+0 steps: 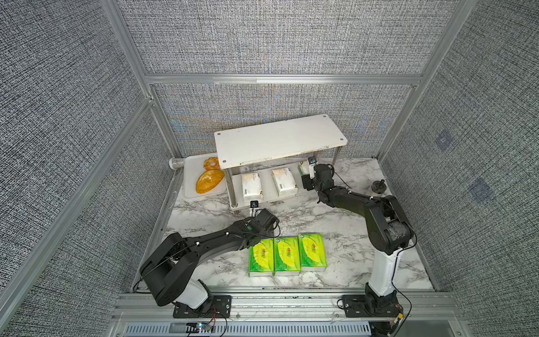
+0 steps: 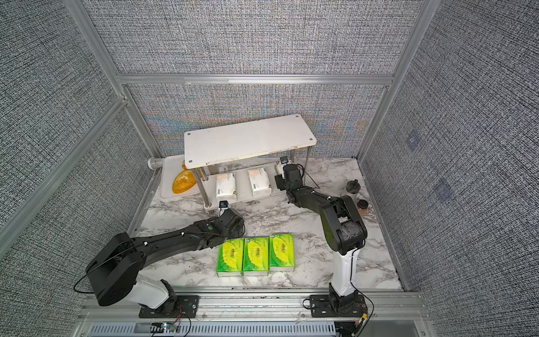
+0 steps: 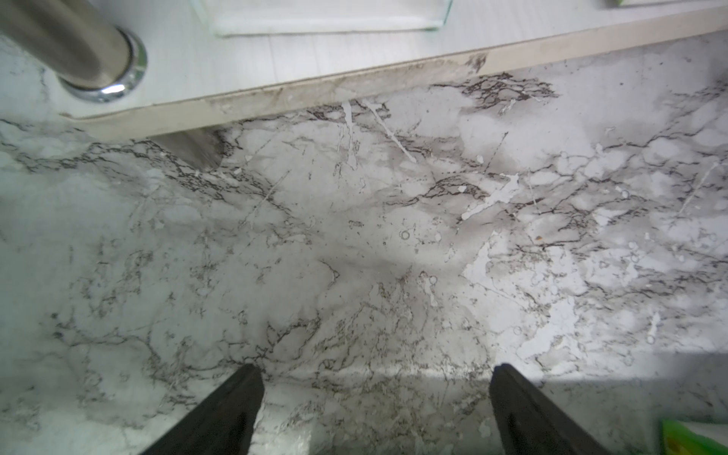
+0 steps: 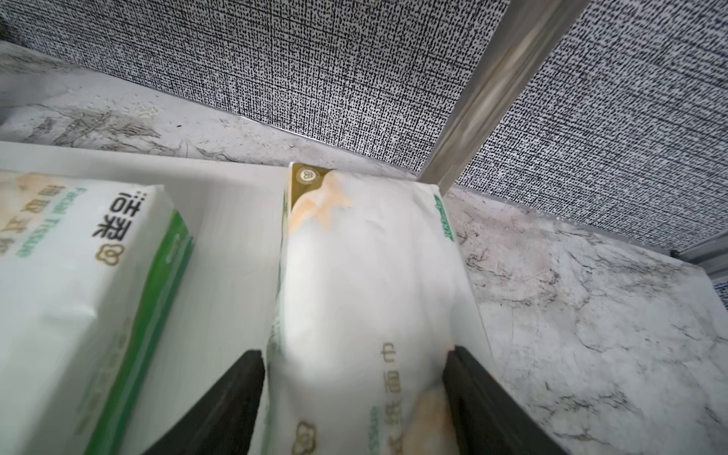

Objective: Place the tissue boxes on the shelf by color
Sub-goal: Place a box of tissues on the shelf, then adjust the box of tissues on the shelf.

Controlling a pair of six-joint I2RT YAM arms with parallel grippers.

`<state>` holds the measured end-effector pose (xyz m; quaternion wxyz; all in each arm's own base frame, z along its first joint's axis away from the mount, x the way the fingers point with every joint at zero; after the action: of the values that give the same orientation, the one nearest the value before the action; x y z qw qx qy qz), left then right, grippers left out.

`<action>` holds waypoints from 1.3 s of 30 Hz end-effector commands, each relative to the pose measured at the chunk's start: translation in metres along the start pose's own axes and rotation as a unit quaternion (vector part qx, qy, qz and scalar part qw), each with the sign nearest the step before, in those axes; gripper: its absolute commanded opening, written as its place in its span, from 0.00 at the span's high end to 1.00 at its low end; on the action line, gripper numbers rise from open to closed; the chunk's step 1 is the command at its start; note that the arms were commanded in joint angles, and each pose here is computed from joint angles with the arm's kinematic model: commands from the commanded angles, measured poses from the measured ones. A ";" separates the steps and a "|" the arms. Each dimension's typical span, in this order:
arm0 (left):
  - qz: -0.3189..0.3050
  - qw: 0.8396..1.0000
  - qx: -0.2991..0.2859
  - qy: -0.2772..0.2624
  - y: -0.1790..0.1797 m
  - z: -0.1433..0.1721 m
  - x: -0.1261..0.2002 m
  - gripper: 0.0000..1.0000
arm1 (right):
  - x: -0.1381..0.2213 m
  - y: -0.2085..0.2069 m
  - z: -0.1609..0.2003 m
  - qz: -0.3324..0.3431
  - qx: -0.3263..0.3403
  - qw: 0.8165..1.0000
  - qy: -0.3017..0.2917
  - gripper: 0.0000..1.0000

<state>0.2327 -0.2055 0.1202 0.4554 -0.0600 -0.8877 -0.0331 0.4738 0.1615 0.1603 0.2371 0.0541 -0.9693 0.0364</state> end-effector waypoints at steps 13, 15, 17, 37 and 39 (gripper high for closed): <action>-0.003 1.000 0.001 -0.005 0.002 -0.005 0.007 0.05 | 0.042 0.004 -0.033 -0.063 -0.047 0.997 -0.027 0.13; -0.003 1.000 0.001 -0.009 0.002 -0.008 0.010 0.05 | 0.055 0.010 -0.043 -0.086 -0.052 0.994 -0.039 0.13; -0.002 1.000 0.001 -0.011 0.002 -0.010 0.013 0.04 | 0.064 0.020 -0.046 -0.111 -0.053 0.991 -0.041 0.12; -0.006 1.000 0.028 -0.012 0.021 0.004 0.020 0.04 | 0.035 0.088 0.010 -0.223 -0.124 0.965 0.060 0.14; -0.008 0.999 0.031 -0.013 0.025 0.005 0.021 0.04 | 0.030 0.091 0.012 -0.222 -0.128 0.964 0.065 0.15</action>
<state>0.2203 -0.1838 0.1333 0.4488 -0.0495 -0.8922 -0.0088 0.4272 0.2441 0.1618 0.3041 0.2359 -0.9142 -0.1266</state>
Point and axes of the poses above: each gripper's point midway between its finger pads, its own x axis back along the fingers, its own y axis along the line the jaws close on, z = x × y, the point moved 7 cm from there along x, back along the fingers, and after that the axes turned 9 degrees about -x, right-handed, at the moved point
